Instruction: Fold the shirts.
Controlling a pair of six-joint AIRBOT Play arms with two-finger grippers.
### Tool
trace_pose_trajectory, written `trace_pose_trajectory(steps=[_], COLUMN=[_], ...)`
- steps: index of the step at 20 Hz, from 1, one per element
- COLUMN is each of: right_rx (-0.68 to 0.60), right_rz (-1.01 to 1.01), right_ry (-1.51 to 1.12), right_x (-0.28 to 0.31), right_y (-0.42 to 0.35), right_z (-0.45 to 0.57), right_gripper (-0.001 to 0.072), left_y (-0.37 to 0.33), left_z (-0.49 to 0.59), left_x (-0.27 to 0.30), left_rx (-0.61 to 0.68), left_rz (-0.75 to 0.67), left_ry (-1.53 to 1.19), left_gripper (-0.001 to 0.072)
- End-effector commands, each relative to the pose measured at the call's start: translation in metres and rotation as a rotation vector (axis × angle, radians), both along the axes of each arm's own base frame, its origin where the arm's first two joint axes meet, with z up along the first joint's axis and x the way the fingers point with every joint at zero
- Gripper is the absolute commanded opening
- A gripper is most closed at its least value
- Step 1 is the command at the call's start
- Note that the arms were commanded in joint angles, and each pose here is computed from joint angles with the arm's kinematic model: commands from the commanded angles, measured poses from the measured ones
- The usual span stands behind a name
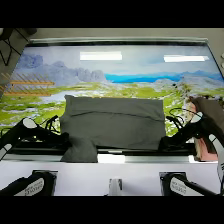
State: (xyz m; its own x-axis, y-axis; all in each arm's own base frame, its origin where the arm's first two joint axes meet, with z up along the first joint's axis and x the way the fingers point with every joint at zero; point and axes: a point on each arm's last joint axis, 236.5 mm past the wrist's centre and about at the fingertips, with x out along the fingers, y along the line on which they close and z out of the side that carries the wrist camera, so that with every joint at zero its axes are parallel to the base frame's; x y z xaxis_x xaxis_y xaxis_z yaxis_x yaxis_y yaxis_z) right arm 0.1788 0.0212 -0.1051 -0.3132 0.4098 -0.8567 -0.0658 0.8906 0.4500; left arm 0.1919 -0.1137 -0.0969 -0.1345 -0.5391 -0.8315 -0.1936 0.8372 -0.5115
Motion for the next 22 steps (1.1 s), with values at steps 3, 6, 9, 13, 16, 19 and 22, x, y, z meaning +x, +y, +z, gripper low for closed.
trace_pose_trajectory(steps=[3, 6, 9, 13, 16, 19, 22], right_rx=[0.011, 0.018, 0.030, -0.105, -0.176, -0.163, -0.157], right_rz=[-0.069, -0.033, 0.042, 0.059, 0.020, 0.019, -0.012], right_ry=[-0.069, -0.122, -0.224, -0.554, -0.710, -0.685, -0.612], right_x=[0.019, 0.029, 0.060, 0.164, 0.238, 0.275, 0.286], right_y=[0.008, 0.006, -0.001, -0.016, -0.014, -0.007, -0.008], right_z=[-0.007, -0.005, 0.028, 0.086, 0.102, 0.082, 0.054], right_gripper=[0.0355, 0.0023, 0.0021, 0.0019, 0.0019, 0.0020, 0.0021], left_y=[0.000, 0.001, 0.006, 0.027, 0.034, 0.036, 0.034], left_z=[0.003, 0.006, 0.043, 0.107, 0.115, 0.096, 0.077], left_x=[0.003, 0.011, 0.046, 0.131, 0.182, 0.224, 0.257], left_rx=[0.002, 0.001, -0.010, 0.073, 0.089, 0.085, 0.060], left_rz=[0.002, -0.022, -0.078, -0.032, -0.011, 0.012, 0.054], left_ry=[-0.022, -0.061, -0.171, -0.397, -0.424, -0.385, -0.350], left_gripper=[0.0037, 0.0037, 0.0035, 0.0033, 0.0033, 0.0034, 0.0034])
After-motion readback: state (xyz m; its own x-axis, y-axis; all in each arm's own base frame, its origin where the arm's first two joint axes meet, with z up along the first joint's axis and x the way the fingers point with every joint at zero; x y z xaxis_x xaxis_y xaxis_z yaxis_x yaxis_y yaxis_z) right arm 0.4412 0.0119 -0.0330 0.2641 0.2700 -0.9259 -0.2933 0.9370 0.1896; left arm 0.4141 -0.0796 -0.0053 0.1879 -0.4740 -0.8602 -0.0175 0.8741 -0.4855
